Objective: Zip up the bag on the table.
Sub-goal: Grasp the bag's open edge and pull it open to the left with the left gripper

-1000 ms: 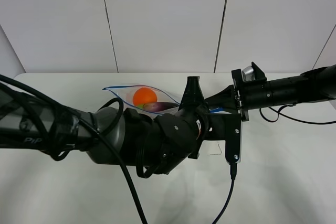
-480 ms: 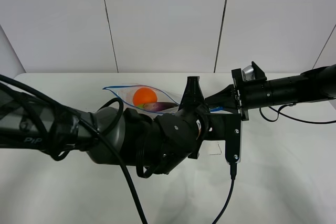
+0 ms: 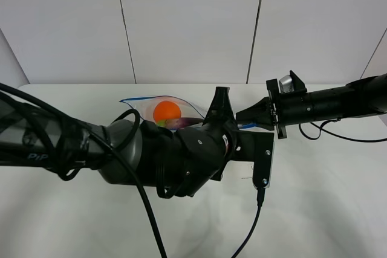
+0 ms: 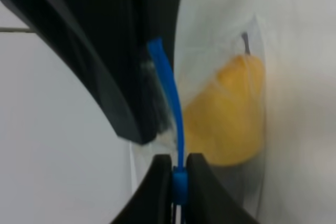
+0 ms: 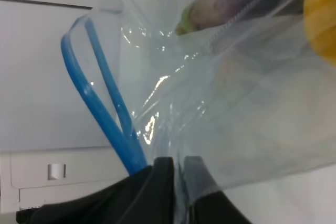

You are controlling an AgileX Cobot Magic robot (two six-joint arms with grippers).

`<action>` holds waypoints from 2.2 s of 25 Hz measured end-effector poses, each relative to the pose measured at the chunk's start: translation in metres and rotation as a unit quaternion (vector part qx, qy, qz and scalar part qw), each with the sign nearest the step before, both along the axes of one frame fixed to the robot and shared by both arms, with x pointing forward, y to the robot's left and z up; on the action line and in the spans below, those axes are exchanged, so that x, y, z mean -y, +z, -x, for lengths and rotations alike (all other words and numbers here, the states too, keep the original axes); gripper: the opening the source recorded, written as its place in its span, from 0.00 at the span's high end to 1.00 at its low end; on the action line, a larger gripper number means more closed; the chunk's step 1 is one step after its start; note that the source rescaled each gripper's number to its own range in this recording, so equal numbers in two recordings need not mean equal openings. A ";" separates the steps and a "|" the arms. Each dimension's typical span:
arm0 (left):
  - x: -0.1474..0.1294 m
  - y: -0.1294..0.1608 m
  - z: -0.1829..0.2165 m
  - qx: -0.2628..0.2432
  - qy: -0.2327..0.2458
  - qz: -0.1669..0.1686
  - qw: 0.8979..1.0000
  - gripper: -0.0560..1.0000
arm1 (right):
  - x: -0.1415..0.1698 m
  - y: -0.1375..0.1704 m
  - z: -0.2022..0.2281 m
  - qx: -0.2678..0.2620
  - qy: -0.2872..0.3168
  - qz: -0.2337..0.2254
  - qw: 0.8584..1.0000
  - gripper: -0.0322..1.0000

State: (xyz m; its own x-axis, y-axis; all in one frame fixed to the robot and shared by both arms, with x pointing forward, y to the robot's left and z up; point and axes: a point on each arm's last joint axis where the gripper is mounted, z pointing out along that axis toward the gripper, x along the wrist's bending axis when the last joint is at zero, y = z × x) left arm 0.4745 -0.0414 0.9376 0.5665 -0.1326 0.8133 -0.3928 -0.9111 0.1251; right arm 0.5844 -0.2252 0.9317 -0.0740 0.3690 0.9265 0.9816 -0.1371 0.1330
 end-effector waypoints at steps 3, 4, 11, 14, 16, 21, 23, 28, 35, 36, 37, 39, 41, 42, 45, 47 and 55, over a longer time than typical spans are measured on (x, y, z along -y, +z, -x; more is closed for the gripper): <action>-0.004 0.000 -0.006 -0.006 0.014 0.000 1.000 0.94 | 0.000 0.000 0.000 0.000 -0.003 0.002 1.000 0.97; -0.006 0.000 -0.008 -0.009 0.021 0.001 1.000 0.94 | 0.000 -0.001 -0.001 0.000 -0.003 0.003 1.000 0.97; -0.017 0.001 -0.020 -0.001 0.056 -0.004 0.998 0.94 | 0.001 -0.001 -0.002 0.003 -0.007 0.008 1.000 0.97; -0.022 -0.003 -0.019 0.002 0.062 -0.019 0.998 0.94 | 0.001 -0.001 -0.002 0.003 -0.007 0.010 1.000 0.97; -0.026 -0.008 -0.018 0.002 0.066 -0.029 0.997 0.94 | 0.001 -0.002 -0.001 0.003 -0.003 0.015 1.000 0.97; -0.035 -0.014 -0.017 0.008 0.081 -0.050 0.995 0.94 | 0.002 -0.004 0.000 0.003 0.006 0.029 1.000 0.97; -0.036 -0.013 -0.017 0.012 0.086 -0.051 0.995 0.94 | 0.002 -0.005 0.000 0.001 0.006 0.035 0.999 0.97; -0.040 -0.004 -0.018 0.023 0.095 -0.048 0.994 0.95 | 0.002 -0.006 0.001 0.000 0.008 0.037 0.999 0.97; -0.044 -0.001 -0.020 0.031 0.110 -0.050 0.992 0.95 | 0.002 -0.004 0.001 0.002 0.009 0.037 0.999 0.97; -0.046 -0.001 -0.021 0.029 0.114 -0.050 0.992 0.95 | 0.002 -0.004 0.001 0.002 0.009 0.036 0.999 0.97; -0.049 -0.002 -0.022 0.027 0.117 -0.053 0.991 0.95 | 0.002 -0.004 0.001 0.002 0.009 0.036 0.999 0.97; -0.056 -0.004 -0.026 0.025 0.128 -0.062 0.990 0.95 | 0.002 -0.004 0.001 0.002 0.010 0.037 0.999 0.97; -0.061 -0.005 -0.029 0.023 0.138 -0.068 0.988 0.95 | 0.002 -0.004 0.001 0.002 0.010 0.037 0.999 0.97; -0.063 -0.005 -0.031 0.023 0.141 -0.070 0.987 0.95 | 0.002 -0.004 0.001 0.002 0.010 0.037 0.999 0.97; -0.067 -0.005 -0.034 0.023 0.147 -0.072 0.986 0.95 | 0.002 -0.004 0.001 0.002 0.010 0.037 0.999 0.97; -0.070 -0.005 -0.038 0.023 0.153 -0.073 0.985 0.95 | 0.002 -0.004 0.001 0.002 0.010 0.037 0.999 0.97; -0.092 -0.005 -0.058 0.023 0.185 -0.084 0.979 0.95 | 0.002 -0.004 0.001 0.002 0.011 0.037 0.999 0.97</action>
State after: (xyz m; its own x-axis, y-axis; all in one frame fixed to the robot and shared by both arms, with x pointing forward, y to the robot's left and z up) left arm 0.5325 0.0508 0.9323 0.5644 -0.0591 0.8234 -0.0341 -0.9983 -0.0482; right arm 0.5830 -0.2274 0.9278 -0.0869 0.4340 0.8967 0.9835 -0.1058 0.1465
